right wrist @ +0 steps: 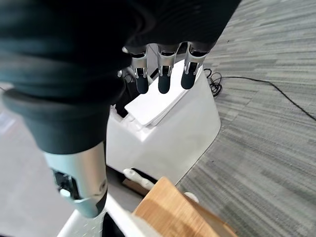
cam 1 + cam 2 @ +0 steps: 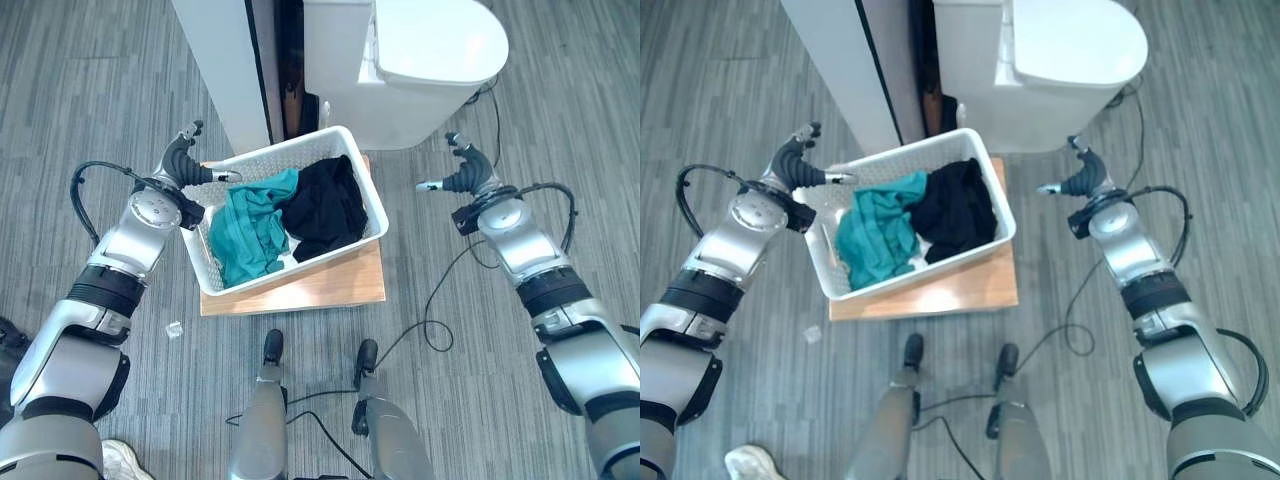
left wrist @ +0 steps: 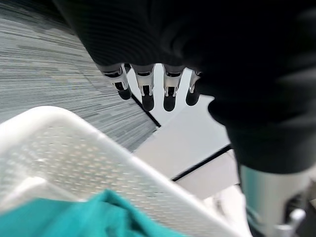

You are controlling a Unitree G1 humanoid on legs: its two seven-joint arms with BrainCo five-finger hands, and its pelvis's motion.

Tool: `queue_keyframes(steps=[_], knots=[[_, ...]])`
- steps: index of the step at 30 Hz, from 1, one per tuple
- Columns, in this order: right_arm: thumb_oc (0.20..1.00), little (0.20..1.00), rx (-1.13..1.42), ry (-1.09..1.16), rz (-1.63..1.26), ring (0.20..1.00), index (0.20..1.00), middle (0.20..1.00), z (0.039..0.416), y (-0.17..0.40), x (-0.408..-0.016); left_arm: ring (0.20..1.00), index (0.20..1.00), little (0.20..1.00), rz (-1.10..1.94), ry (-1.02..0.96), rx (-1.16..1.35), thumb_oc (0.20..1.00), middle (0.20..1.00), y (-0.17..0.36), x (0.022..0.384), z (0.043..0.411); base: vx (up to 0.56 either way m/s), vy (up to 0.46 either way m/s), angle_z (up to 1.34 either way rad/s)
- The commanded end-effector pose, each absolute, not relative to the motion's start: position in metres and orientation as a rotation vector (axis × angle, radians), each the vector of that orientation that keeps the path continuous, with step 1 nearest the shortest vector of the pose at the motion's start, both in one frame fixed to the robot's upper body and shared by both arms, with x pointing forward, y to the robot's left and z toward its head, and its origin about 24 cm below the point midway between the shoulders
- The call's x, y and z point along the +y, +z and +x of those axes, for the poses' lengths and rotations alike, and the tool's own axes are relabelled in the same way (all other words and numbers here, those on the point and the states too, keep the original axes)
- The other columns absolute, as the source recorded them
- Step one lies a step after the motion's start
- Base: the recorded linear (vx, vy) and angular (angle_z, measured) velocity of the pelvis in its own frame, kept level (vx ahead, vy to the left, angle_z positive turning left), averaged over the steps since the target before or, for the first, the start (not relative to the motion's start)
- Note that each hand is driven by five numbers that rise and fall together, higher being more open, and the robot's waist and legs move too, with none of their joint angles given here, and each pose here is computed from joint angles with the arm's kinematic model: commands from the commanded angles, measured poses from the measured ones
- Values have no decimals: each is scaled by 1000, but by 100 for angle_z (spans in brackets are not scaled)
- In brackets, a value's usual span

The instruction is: Grab the laundry basket,head to the washer,open it,put in the laundry and shut it.

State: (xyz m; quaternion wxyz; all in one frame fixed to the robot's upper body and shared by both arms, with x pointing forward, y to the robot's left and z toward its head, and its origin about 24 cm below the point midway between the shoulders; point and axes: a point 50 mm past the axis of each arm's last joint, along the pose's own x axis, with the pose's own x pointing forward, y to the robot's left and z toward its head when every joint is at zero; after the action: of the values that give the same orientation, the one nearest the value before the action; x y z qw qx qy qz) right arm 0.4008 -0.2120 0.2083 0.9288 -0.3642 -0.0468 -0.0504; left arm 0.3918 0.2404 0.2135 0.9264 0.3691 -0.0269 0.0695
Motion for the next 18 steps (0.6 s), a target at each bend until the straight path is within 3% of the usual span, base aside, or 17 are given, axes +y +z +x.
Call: queue_keyframes(steps=[1, 6, 12, 18], knots=[[1000, 1000, -216, -150, -739, 1000, 1000, 1000, 401, 241, -210, 1000, 1000, 1000, 803, 286, -150, 1000, 1000, 248, 264, 388, -81, -11, -10], [1000, 1000, -215, -150, -737, 1000, 1000, 1000, 391, 230, -220, 1000, 1000, 1000, 744, 418, -353, 1000, 1000, 292, 292, 361, -7, -8, -3], [1000, 1000, -177, -198, -729, 1000, 1000, 1000, 383, 215, -239, 1000, 1000, 1000, 777, 564, -430, 1000, 1000, 296, 330, 319, -2, -6, 0], [1000, 1000, -182, -238, -756, 1000, 1000, 1000, 381, 221, -246, 1000, 1000, 1000, 610, 477, -320, 1000, 1000, 235, 347, 285, 3, -2, -2]])
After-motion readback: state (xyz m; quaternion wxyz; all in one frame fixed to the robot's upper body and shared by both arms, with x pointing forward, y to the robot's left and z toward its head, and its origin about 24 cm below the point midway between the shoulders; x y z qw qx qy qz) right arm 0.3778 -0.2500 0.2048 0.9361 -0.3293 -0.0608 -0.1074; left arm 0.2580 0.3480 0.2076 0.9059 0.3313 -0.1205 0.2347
